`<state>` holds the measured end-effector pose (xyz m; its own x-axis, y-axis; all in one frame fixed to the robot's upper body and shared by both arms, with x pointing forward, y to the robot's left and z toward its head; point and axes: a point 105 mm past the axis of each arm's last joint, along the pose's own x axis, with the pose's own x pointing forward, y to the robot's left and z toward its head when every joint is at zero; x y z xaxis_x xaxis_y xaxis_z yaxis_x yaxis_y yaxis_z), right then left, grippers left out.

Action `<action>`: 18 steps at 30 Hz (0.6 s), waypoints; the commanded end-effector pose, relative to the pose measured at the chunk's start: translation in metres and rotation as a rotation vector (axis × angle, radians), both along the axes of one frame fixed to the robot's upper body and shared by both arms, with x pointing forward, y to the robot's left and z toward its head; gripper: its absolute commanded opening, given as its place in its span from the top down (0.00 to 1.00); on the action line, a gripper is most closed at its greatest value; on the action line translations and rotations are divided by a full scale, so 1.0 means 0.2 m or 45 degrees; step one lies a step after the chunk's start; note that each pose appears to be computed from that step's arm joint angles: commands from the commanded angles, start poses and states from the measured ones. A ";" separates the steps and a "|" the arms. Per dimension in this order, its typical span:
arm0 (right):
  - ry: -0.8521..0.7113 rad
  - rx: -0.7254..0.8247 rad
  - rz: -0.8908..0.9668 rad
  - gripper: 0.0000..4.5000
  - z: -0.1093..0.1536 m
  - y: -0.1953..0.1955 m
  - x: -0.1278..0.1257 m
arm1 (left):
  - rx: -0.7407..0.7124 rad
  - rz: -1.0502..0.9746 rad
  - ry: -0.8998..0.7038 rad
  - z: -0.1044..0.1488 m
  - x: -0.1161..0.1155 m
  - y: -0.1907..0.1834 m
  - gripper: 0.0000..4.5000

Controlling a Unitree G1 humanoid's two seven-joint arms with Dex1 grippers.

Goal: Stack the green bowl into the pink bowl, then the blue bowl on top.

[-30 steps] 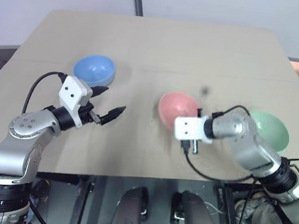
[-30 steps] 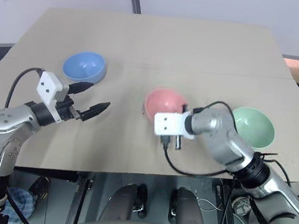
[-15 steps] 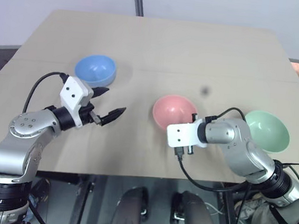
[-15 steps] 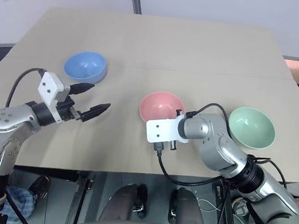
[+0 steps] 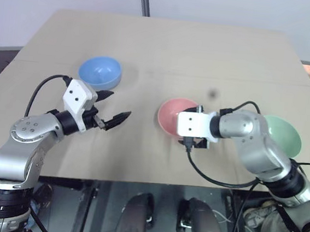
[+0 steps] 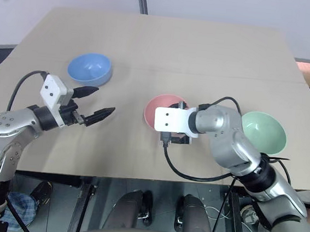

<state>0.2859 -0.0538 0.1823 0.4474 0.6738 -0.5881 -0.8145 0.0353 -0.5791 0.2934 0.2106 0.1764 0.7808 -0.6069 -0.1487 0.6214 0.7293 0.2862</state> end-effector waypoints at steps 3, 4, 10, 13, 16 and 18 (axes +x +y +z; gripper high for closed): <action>0.014 0.118 -0.174 0.04 0.09 -0.20 -0.02 | 0.016 0.009 -0.064 0.06 -0.01 0.02 0.00; 0.020 0.142 -0.237 0.04 0.10 -0.25 -0.01 | 0.016 0.009 -0.064 0.06 -0.01 0.02 0.00; -0.040 0.179 -0.675 0.04 0.12 -0.60 0.08 | -0.027 -0.057 -0.072 0.06 0.00 -0.02 0.00; -0.079 0.187 -0.826 0.04 0.13 -0.72 0.09 | -0.050 -0.171 -0.062 0.07 -0.01 -0.07 0.00; -0.069 0.180 -0.973 0.04 0.11 -0.82 0.07 | -0.085 -0.302 -0.043 0.09 -0.02 -0.13 0.00; -0.044 0.165 -1.030 0.04 0.09 -0.86 0.04 | -0.105 -0.378 -0.027 0.10 -0.02 -0.15 0.00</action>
<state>0.2994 -0.2182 0.1887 0.8090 0.2360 -0.5384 -0.5413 0.6564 -0.5255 0.2915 0.1855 0.1869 0.6203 -0.7776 -0.1028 0.7741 0.5859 0.2397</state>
